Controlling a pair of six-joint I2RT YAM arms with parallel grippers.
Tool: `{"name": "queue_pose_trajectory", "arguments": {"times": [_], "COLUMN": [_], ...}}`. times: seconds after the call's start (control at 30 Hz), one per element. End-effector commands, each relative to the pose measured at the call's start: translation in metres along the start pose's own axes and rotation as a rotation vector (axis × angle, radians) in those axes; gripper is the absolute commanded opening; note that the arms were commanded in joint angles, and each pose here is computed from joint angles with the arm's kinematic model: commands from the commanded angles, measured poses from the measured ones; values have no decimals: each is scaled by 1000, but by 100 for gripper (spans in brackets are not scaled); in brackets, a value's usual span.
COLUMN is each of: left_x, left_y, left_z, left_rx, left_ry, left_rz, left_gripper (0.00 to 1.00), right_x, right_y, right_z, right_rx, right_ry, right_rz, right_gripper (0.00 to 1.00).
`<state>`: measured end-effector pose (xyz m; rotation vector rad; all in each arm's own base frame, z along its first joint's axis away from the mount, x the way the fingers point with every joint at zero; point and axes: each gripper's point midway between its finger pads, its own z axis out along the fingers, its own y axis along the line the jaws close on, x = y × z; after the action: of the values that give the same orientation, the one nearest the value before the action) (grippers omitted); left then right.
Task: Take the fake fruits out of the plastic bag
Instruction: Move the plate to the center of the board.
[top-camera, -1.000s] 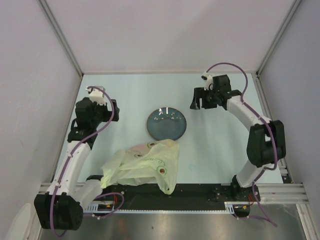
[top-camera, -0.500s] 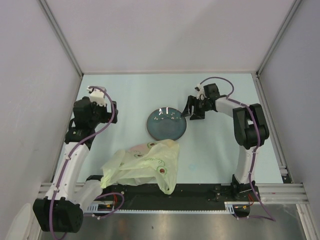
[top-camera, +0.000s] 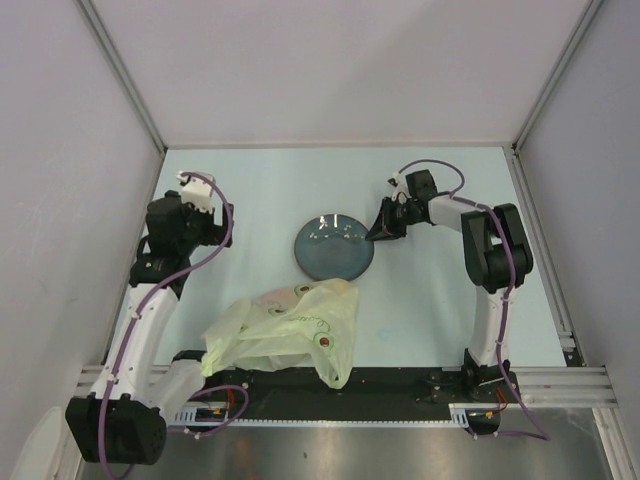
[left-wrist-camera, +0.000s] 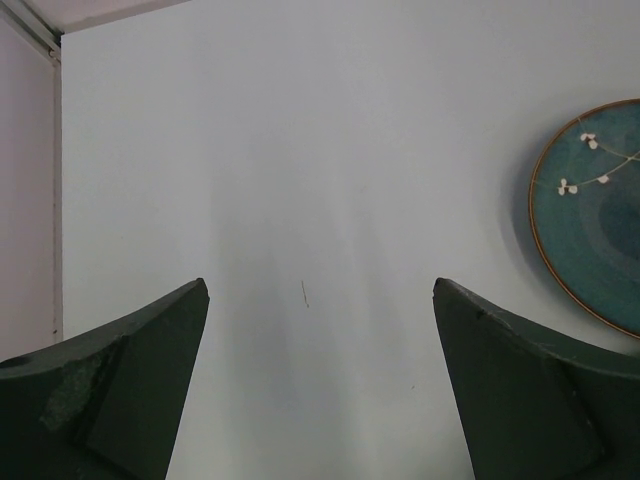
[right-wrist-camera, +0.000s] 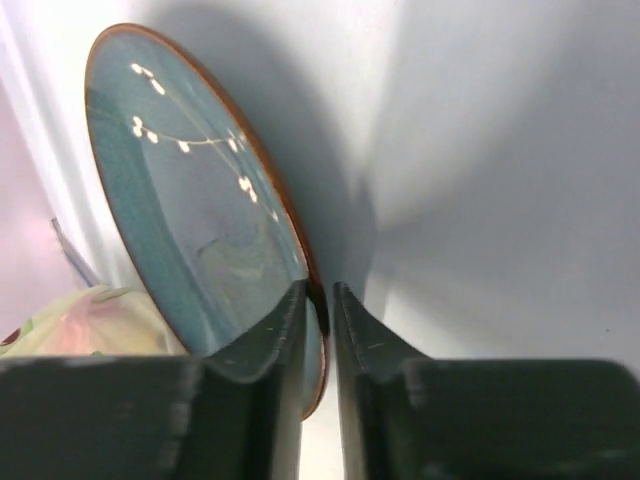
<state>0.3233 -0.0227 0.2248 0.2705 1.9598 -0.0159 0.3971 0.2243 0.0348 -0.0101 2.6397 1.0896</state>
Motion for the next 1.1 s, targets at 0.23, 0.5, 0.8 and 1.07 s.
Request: {"name": "queue_pose_trajectory", "arguments": {"times": [0.23, 0.5, 0.8, 1.07], "left_x": [-35, -72, -107, -103], "left_y": [6, -7, -31, -28], "left_z": [7, 1, -48, -149], "left_rx": [7, 112, 277, 304], "left_ry": [-89, -100, -88, -34], "left_rz": [70, 71, 158, 524], "left_gripper": [100, 100, 100, 100], "right_x": [10, 64, 89, 63], "right_y": [-34, -85, -102, -52], "right_z": [-60, -133, -162, -181], "right_rx": [47, 170, 264, 190], "right_ry": [-10, 49, 127, 39], "right_rz": [-5, 4, -57, -144], "right_gripper": [0, 0, 39, 100]}}
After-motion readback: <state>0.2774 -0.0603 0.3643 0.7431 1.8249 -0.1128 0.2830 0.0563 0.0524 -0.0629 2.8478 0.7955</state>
